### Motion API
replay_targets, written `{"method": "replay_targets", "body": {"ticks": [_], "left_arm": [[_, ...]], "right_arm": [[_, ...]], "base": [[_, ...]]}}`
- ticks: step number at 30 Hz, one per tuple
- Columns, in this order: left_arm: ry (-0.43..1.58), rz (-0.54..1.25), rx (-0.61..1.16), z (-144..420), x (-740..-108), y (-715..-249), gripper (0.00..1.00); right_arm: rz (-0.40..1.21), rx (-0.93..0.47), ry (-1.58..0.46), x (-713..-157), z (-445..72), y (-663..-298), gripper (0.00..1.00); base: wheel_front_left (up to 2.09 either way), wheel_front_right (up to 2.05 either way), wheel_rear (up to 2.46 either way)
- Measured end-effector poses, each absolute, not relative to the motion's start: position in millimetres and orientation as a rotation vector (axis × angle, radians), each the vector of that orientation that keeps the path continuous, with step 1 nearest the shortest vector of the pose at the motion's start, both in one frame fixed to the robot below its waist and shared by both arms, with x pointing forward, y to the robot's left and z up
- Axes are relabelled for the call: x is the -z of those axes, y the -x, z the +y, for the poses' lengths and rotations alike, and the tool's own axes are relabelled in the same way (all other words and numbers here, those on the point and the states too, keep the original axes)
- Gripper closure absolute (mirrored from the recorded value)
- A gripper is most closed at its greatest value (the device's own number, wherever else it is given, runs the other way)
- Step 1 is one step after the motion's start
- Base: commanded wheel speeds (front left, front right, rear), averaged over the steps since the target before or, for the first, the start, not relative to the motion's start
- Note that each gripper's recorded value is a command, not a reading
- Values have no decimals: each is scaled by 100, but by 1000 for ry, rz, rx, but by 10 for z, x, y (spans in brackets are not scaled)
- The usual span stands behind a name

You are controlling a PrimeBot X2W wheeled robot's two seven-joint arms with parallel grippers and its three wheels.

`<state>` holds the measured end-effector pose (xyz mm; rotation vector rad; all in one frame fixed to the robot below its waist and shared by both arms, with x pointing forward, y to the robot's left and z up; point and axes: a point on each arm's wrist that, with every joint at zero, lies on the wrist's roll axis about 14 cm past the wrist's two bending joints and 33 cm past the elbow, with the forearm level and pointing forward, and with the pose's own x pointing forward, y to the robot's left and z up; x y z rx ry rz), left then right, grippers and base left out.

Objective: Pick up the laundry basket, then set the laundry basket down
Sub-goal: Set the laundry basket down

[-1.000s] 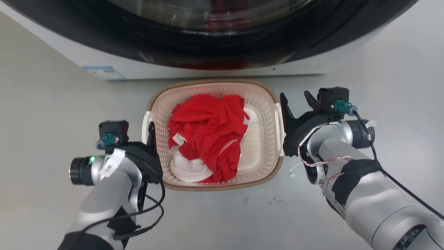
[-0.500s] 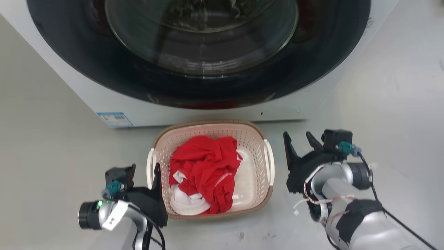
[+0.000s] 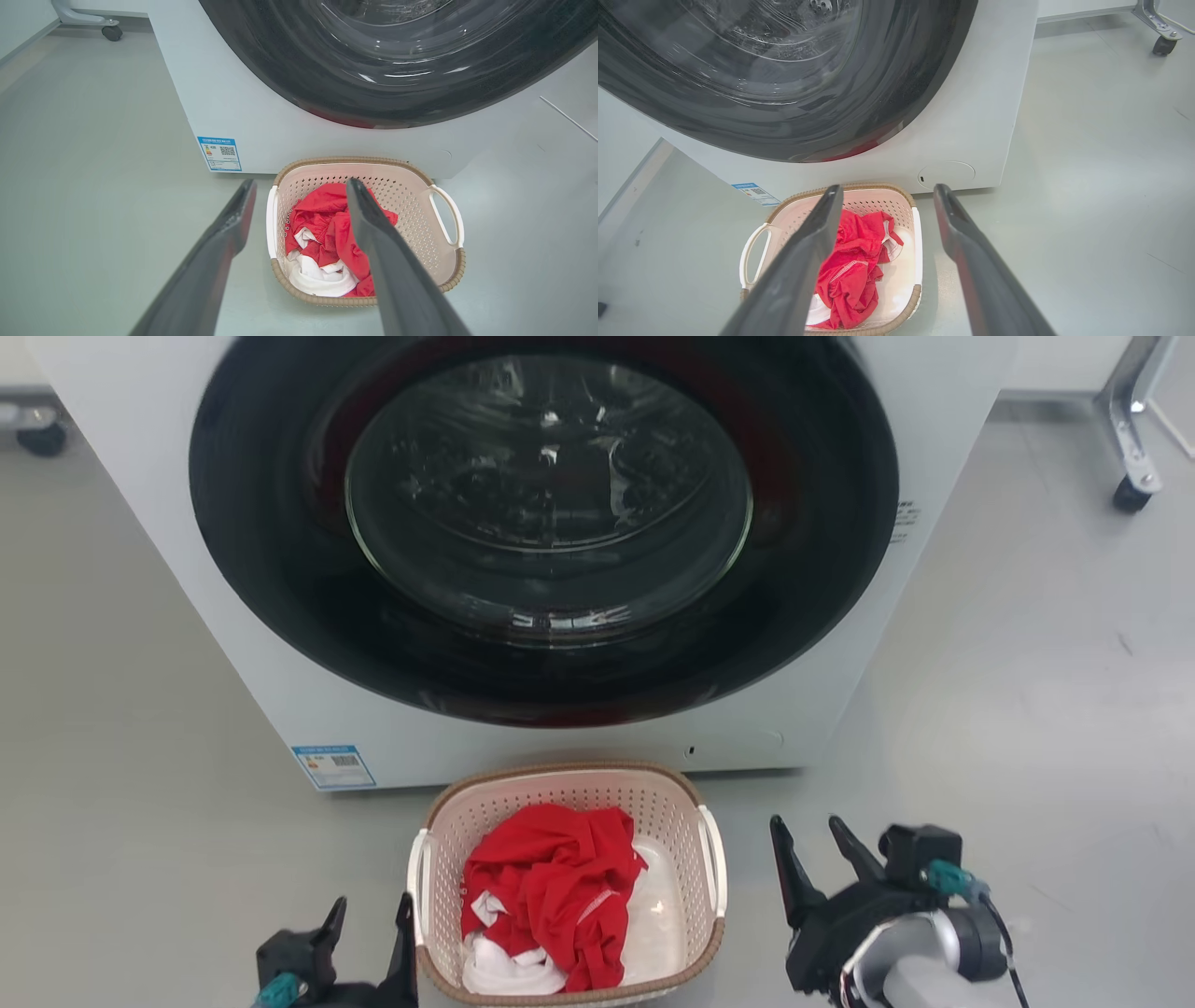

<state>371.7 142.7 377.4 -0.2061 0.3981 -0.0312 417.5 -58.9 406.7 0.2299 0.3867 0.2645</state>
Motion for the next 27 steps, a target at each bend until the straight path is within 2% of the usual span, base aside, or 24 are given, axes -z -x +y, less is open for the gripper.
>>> {"method": "replay_targets", "body": {"ticks": [17,27], "left_arm": [[178,147,-40,1648,-4415,-3258,0],[127,67,-40,1669,-4642,-3162,0]], "right_arm": [[170,-187,-244,-4517,-917,-3609,0],[28,-146,-210,-4861,-1046,-3485,0]], "base": [[0,0,0],[0,0,0]]}}
